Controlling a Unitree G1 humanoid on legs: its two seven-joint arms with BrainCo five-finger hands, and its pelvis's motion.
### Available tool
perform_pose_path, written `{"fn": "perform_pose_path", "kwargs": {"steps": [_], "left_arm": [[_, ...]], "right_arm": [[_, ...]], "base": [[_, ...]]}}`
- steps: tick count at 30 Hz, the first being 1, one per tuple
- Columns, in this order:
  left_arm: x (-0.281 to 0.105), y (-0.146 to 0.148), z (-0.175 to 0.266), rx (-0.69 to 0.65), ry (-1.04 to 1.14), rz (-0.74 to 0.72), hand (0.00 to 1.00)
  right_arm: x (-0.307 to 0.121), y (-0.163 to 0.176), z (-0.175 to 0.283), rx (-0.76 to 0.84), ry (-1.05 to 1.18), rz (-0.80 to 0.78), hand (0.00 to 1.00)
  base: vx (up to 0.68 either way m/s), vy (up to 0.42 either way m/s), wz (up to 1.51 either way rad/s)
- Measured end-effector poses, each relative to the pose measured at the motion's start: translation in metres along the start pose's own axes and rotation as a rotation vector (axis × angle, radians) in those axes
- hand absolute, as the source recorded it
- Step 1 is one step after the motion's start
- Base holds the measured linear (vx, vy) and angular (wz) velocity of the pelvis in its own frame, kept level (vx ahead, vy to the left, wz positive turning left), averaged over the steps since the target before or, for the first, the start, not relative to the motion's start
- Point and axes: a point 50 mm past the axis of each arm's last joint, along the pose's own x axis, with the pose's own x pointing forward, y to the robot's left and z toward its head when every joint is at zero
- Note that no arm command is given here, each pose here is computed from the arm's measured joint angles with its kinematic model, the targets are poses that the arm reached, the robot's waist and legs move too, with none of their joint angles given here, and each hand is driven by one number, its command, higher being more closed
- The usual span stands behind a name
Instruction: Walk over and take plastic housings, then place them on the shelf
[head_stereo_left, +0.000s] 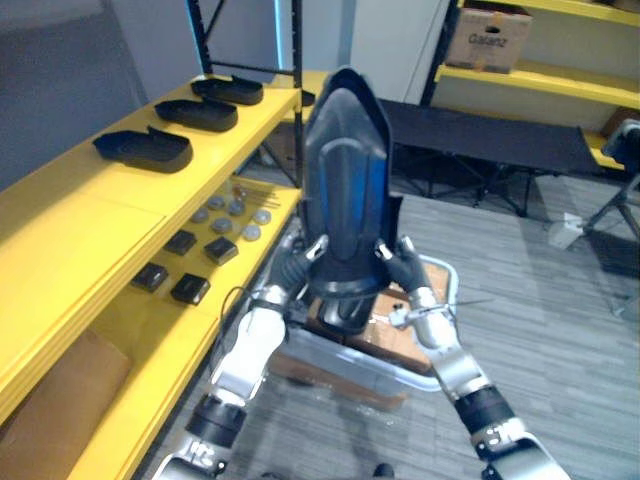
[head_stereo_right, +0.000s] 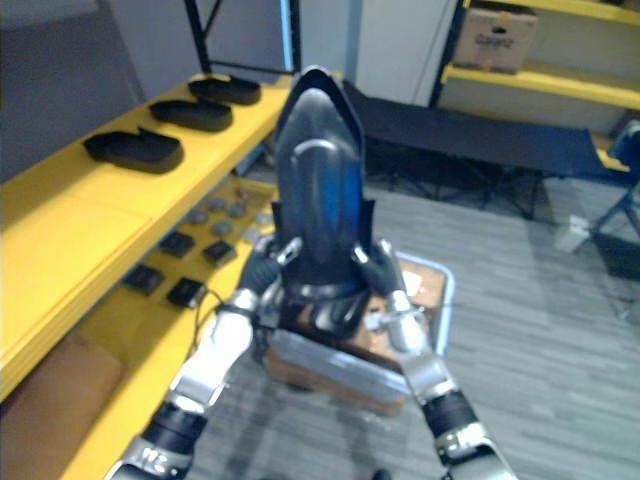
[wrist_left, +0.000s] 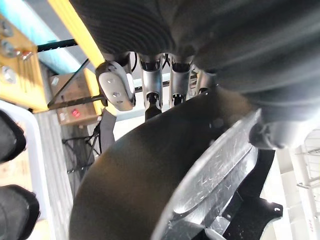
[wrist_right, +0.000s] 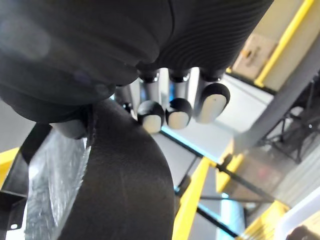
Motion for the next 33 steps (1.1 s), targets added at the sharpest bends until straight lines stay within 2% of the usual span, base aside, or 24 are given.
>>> {"fn": "perform_pose_path", "kwargs": {"steps": [6,12,13,17,24,33], "left_arm": [[0.0,0.001,0.002,0.048,-0.017,0.04,1.0],[-0.003,0.005,0.006,0.199,-0.087,0.13,1.0],[-0.004,0.005,0.006,0.229,-0.098,0.151,1.0],[-0.005,0.007,0.01,0.283,-0.131,0.19,1.0],[-0.006,0.011,0.01,0.28,-0.137,0.246,1.0],[-0.009,0.025,0.003,0.163,-0.089,0.337,1.0]], "right_arm": [[0.0,0.001,0.0,0.011,0.0,0.002,1.0],[-0.001,0.005,0.003,0.037,-0.008,0.016,1.0],[-0.001,0.006,0.004,0.039,-0.012,0.018,0.0],[-0.005,0.01,0.003,0.043,-0.013,0.037,0.0],[-0.009,0.014,0.005,0.061,-0.029,0.049,0.0],[-0.009,0.011,0.025,0.082,-0.148,0.023,0.0]], "base": [[0.0,0.0,0.0],[0.0,0.0,0.0],[0.0,0.0,0.0],[0.0,0.0,0.0],[0.0,0.0,0.0],[0.0,0.002,-0.04]]}}
